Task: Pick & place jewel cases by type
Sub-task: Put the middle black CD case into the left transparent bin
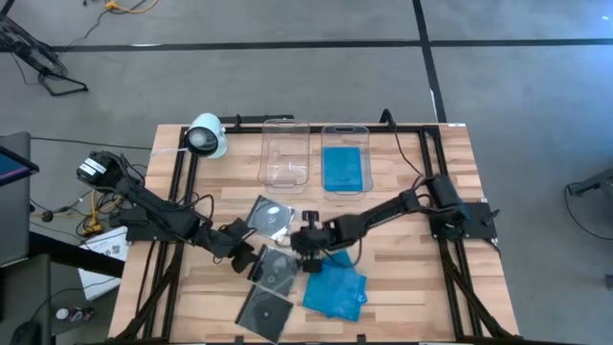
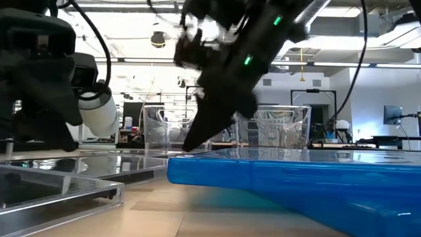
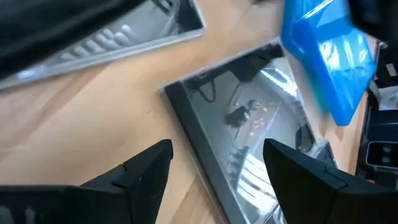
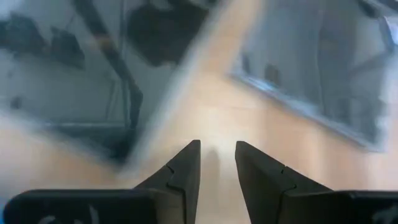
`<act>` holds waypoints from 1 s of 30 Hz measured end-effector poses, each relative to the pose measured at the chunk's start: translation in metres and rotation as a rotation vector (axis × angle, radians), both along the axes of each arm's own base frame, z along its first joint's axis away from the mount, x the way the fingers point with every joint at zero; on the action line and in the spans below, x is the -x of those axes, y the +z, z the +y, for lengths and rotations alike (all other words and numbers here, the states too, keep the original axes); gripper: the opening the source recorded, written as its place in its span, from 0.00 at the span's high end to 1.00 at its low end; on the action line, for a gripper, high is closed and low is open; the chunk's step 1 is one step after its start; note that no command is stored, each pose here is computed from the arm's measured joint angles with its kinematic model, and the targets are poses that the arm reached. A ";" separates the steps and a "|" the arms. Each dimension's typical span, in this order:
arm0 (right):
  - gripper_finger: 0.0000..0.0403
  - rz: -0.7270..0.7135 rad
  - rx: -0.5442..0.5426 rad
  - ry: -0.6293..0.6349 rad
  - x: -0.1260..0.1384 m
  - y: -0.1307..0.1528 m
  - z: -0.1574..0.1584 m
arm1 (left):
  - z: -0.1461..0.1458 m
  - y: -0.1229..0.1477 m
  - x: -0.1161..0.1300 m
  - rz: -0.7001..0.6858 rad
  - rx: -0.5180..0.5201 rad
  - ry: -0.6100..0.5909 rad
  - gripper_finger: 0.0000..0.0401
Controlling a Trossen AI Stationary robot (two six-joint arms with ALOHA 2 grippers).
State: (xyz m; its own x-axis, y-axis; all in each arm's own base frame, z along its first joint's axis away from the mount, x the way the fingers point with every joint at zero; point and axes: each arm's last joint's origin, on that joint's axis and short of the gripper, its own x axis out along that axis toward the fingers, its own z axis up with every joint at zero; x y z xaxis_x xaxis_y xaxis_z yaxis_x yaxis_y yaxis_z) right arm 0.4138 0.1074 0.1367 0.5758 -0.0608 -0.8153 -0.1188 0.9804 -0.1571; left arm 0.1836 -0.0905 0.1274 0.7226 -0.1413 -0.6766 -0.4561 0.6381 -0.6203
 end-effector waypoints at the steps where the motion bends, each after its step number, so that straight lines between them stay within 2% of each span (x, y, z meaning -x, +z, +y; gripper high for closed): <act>1: 0.76 0.004 -0.001 0.024 0.003 0.002 0.006 | 0.000 0.000 0.000 0.004 0.002 -0.002 0.37; 9: 0.76 -0.070 -0.014 0.221 0.008 0.011 0.050 | 0.000 0.000 0.000 0.000 -0.026 -0.031 0.37; 16: 0.76 -0.069 -0.126 0.289 0.007 0.013 0.056 | 0.001 -0.003 0.003 0.037 -0.050 -0.030 0.37; 26: 0.76 -0.039 -0.188 0.365 0.014 0.009 0.066 | 0.004 -0.007 0.006 0.088 -0.080 -0.023 0.37; 30: 0.76 0.013 -0.197 0.346 0.023 -0.002 0.069 | 0.004 -0.007 0.007 0.087 -0.088 -0.014 0.37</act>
